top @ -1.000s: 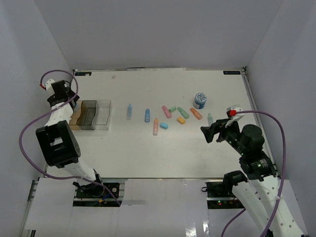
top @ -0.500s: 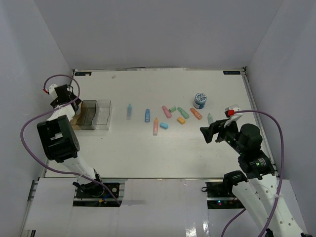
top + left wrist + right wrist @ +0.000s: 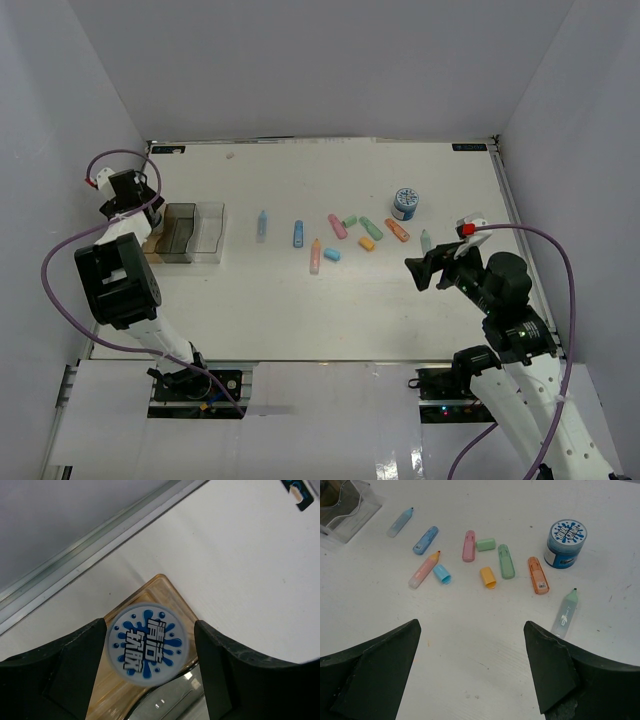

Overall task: Sort the stationery into containers
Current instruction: Place the stationery in the storage box, then pick up the stationery from the corner of the board, then place the pen at the center of the board, then pick up the pen from the center of the board, then place the stationery in the storage box.

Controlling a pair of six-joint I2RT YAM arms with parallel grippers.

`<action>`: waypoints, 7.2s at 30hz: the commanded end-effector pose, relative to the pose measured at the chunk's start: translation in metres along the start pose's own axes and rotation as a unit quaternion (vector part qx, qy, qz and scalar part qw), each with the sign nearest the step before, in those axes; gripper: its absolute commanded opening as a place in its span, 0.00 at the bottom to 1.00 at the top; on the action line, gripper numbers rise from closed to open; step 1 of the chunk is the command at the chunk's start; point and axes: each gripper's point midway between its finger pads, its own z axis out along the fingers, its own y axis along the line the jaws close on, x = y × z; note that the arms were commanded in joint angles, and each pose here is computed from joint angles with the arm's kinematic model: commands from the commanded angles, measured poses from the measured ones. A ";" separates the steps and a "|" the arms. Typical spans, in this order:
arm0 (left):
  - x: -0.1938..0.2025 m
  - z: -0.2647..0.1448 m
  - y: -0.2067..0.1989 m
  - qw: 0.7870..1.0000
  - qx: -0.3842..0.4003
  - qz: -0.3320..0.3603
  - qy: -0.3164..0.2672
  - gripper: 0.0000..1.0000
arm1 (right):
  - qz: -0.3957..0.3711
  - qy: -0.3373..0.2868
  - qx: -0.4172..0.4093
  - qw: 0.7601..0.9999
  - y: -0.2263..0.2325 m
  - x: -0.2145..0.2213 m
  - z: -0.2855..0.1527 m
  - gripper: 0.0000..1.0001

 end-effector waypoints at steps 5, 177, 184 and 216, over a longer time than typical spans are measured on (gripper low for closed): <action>-0.020 -0.003 -0.010 0.999 0.024 -0.019 -0.033 0.85 | 0.004 -0.015 -0.011 1.000 0.005 -0.004 -0.001 0.90; 0.285 -0.337 -0.143 0.842 0.328 0.393 0.170 0.98 | -0.092 -0.011 0.063 0.994 0.031 0.031 0.039 0.90; 0.291 -0.338 -0.151 0.841 0.330 0.391 0.177 0.89 | -0.089 -0.021 0.061 0.994 0.031 0.026 0.036 0.90; -0.044 -0.154 0.007 0.998 -0.013 0.055 -0.013 0.41 | -0.070 -0.031 -0.074 0.994 0.077 0.021 0.027 0.90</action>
